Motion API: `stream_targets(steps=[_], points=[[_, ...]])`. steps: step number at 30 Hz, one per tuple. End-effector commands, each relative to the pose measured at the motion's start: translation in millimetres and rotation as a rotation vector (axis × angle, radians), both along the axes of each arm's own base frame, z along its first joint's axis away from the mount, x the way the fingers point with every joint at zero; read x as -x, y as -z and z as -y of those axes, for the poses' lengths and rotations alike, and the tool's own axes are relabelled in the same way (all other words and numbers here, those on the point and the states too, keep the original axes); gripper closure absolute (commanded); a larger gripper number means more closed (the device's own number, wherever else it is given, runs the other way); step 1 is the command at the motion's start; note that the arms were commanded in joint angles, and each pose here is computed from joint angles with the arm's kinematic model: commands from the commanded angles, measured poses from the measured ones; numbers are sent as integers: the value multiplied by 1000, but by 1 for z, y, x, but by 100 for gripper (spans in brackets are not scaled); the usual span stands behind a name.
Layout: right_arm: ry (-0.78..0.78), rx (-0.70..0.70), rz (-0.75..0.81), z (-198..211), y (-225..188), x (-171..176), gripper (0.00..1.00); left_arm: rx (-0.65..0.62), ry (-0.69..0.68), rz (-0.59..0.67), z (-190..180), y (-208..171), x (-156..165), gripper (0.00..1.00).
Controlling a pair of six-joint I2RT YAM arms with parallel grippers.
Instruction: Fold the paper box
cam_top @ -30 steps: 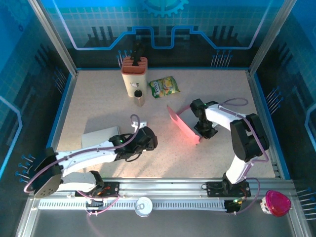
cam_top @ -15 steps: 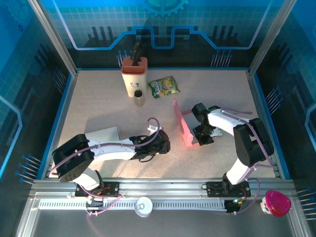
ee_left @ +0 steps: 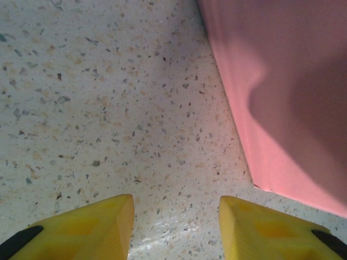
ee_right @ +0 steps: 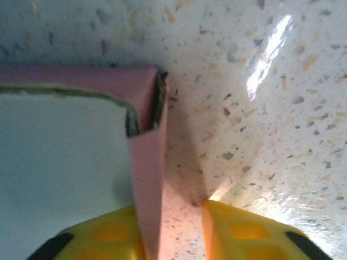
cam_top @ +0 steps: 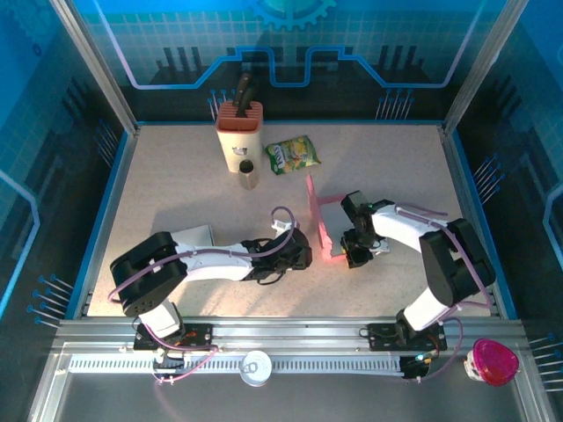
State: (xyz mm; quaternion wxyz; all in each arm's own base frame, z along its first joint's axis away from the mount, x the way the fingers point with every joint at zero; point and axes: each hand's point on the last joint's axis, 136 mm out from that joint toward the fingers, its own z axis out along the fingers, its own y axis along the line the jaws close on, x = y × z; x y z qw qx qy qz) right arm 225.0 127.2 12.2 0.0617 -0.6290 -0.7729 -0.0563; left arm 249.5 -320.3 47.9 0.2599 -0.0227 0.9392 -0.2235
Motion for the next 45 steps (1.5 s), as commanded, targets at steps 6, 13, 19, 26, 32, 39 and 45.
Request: stream_targets(steps=[6,13,19,26,32,39,45], points=[[-10,64,23,11,-12,20,62,34,20,40,11,-15,-14,55],[7,42,-23,4,6,19,67,26,26,43,12,-17,-15,55],[8,38,-40,-4,10,15,85,20,24,51,8,-21,-14,55],[72,-20,-70,-21,13,20,100,0,37,56,10,-18,-16,56],[94,-53,-97,-37,14,28,100,-1,35,75,7,-14,-25,56],[99,-22,-131,-37,20,36,100,6,8,69,-3,-3,-29,56],[56,-59,37,-39,6,22,61,9,-6,72,-12,-5,-29,56]])
